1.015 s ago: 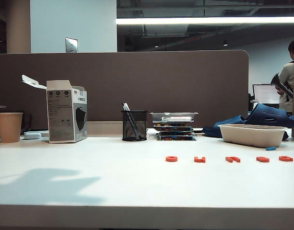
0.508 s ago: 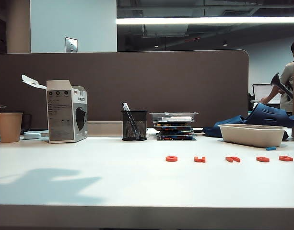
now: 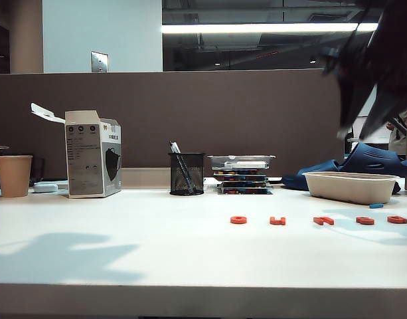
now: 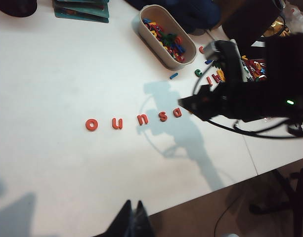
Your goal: Select the appropriate letters from the row of letter magnets placed on the table to arrange into the word "sun".
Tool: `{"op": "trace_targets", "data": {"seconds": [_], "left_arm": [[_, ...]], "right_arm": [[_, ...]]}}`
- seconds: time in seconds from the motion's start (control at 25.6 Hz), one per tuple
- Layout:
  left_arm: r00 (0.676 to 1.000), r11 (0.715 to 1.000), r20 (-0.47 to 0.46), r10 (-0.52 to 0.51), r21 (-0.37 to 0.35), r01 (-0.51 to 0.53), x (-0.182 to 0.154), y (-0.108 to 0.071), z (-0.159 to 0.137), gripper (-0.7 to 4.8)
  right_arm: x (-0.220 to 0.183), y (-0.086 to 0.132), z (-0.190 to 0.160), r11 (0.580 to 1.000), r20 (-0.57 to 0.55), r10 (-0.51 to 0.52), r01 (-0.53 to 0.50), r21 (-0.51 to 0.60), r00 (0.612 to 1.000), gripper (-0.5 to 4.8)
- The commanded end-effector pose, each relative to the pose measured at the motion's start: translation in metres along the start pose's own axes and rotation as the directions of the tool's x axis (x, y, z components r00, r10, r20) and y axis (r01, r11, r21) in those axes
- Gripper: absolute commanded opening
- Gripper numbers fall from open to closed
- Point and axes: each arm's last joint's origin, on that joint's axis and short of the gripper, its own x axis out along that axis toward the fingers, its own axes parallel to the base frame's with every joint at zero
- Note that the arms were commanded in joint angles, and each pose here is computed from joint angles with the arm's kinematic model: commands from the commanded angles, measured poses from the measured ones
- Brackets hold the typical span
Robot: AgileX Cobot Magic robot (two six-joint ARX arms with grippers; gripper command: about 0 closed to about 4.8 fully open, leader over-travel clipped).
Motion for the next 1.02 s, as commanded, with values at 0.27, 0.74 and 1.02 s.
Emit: {"op": "trace_targets", "data": {"seconds": [0.27, 0.74, 1.02], "left_arm": [[1.0, 1.0, 0.012, -0.007, 0.003, 0.007, -0.002, -0.001, 0.001, -0.05], [1.0, 1.0, 0.012, -0.008, 0.003, 0.008, -0.002, -0.001, 0.001, -0.05], [1.0, 1.0, 0.012, -0.007, 0.003, 0.007, -0.002, -0.001, 0.001, -0.05]], "right_arm": [[0.059, -0.01, 0.003, 0.993, -0.154, -0.109, 0.102, -0.055, 0.982, 1.81], [0.094, -0.017, 0.003, 0.988, -0.175, -0.146, 0.133, -0.082, 0.974, 1.8], [0.096, -0.019, 0.003, 0.984, -0.178, -0.17, 0.156, -0.086, 0.969, 1.8]]}}
